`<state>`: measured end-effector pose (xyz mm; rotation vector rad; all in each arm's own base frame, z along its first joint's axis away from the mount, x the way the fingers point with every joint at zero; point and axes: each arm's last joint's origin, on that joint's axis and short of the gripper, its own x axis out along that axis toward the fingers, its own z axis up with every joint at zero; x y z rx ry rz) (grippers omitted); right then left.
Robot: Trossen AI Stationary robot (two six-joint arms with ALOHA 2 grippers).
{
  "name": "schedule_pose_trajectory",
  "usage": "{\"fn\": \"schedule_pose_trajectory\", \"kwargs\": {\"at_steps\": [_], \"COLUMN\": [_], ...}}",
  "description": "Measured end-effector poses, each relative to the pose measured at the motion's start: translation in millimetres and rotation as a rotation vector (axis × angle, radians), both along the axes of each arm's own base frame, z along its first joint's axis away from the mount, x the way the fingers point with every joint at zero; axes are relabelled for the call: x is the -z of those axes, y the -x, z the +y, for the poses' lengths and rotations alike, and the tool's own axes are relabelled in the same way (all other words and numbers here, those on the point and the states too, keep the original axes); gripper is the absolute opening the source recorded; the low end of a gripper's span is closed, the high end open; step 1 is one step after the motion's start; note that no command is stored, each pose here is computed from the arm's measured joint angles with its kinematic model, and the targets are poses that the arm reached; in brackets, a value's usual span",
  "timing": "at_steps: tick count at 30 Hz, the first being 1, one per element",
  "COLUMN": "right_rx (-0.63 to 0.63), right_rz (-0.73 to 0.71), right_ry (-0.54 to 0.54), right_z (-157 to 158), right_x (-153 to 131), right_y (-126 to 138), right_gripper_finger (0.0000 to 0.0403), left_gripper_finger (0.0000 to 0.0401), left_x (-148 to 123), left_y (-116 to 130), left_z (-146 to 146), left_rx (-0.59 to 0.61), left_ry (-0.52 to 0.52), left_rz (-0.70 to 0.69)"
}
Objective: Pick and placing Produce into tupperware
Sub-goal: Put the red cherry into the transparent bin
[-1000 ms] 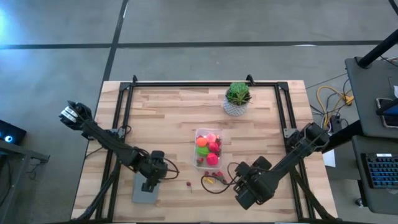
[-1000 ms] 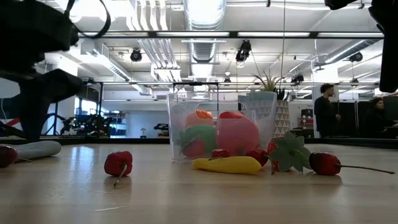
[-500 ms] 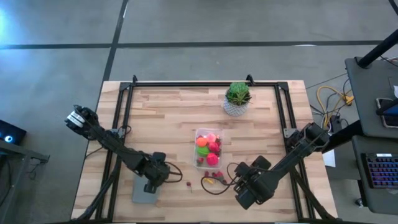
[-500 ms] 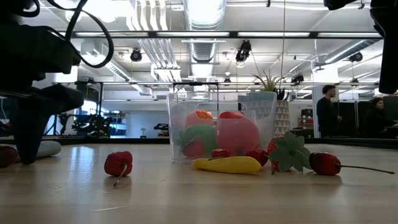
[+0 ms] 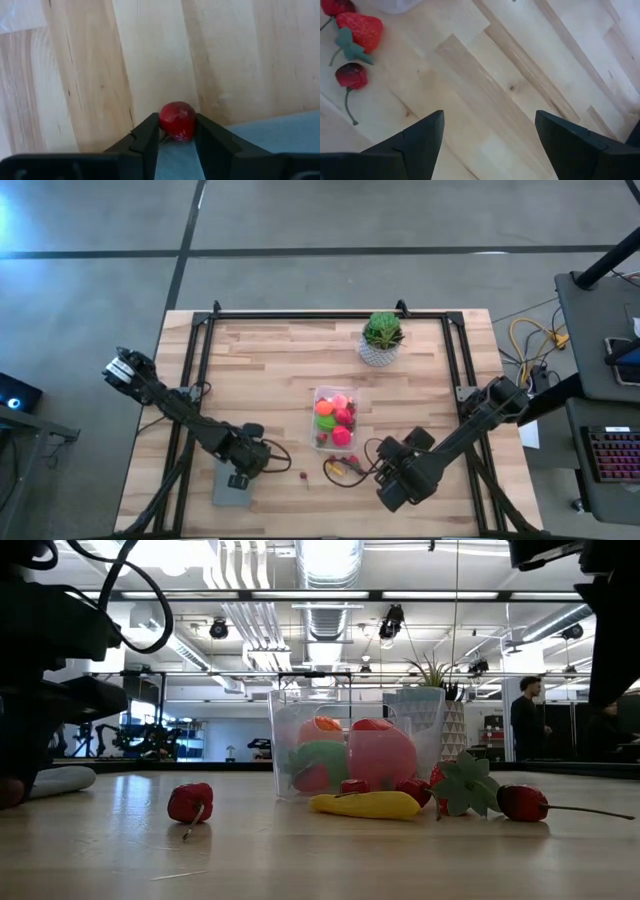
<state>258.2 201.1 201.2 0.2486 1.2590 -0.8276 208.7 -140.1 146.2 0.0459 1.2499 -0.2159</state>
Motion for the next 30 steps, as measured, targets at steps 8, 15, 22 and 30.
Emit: {"fn": "schedule_pose_trajectory", "kwargs": {"at_steps": [8, 15, 22, 30], "right_rx": [-0.001, -0.022, 0.014, 0.013], "right_rz": [0.013, 0.049, 0.036, -0.047], "right_ry": [0.004, 0.023, -0.005, -0.004], "right_z": [-4, -7, 4, 33], "right_x": [3, 8, 7, 8], "right_y": [-1, 2, 9, 36], "right_gripper_finger": [0.0303, 0.0300, 0.0308, 0.0307], "left_gripper_finger": [0.0097, 0.0097, 0.0097, 0.0097], "left_x": [-2, -10, -21, -62], "left_y": [-1, -4, -4, -20], "left_z": [0, -1, 5, 41], "left_rx": [-0.003, -0.015, 0.005, -0.030], "left_ry": [-0.004, -0.014, -0.055, -0.195], "left_rz": [-0.008, -0.052, -0.111, -0.284]}}
